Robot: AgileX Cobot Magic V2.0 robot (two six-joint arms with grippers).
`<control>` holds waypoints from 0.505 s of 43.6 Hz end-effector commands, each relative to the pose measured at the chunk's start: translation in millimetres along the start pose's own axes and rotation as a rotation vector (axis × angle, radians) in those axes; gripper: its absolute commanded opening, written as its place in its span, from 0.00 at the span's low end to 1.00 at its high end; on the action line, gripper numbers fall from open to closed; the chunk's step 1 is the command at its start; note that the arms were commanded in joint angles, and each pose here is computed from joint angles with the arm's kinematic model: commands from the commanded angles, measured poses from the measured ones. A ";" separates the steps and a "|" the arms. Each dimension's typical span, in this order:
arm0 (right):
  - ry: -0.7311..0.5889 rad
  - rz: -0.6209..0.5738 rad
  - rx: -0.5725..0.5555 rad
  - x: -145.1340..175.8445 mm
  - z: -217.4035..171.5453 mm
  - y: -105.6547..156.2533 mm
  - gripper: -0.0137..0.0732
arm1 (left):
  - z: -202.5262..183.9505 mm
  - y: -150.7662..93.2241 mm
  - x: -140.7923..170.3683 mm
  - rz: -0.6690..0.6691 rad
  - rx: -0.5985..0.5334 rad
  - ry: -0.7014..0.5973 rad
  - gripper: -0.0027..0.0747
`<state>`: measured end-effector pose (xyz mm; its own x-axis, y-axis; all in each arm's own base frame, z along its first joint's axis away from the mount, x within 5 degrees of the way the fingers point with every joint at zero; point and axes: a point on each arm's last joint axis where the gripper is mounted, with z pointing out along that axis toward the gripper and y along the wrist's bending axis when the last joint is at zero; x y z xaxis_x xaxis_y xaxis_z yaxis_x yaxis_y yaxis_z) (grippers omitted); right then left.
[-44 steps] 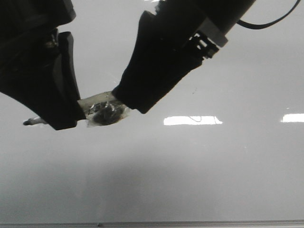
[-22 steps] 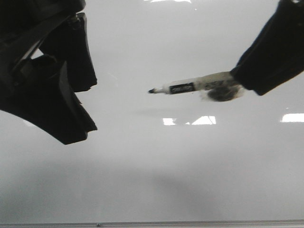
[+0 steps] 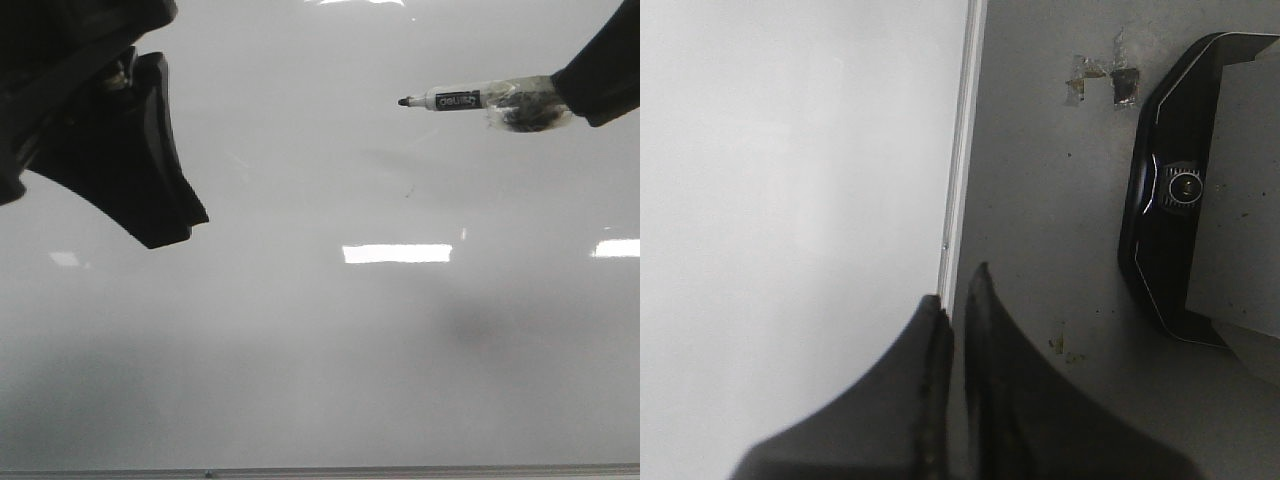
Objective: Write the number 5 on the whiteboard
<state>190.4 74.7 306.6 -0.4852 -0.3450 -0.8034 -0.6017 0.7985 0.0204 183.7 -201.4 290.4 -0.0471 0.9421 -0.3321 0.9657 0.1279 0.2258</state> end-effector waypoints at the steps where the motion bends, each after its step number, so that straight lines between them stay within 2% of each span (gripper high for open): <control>1: -0.092 0.016 0.037 -13.8 -9.5 -2.3 0.09 | -18.9 2.5 -7.9 -0.009 -0.050 -0.085 0.01; 9: -0.111 0.031 0.042 -18.9 -8.4 -4.2 0.09 | -18.7 -0.2 -6.2 -0.017 -0.020 -0.066 0.01; 14: -0.146 0.037 0.053 -40.3 -3.1 -12.2 0.09 | -17.8 -4.5 -4.5 -0.034 0.025 -0.051 0.01; 22: -0.169 0.035 0.071 -77.0 19.8 -31.0 0.09 | -17.9 -6.7 -8.8 -0.069 0.045 -0.105 0.01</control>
<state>241.3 85.0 333.9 -0.4508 -0.2916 -0.8436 -0.5721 0.8199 0.0223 176.3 -202.4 289.5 -0.0910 0.9348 -0.3434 0.9801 0.1452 0.1354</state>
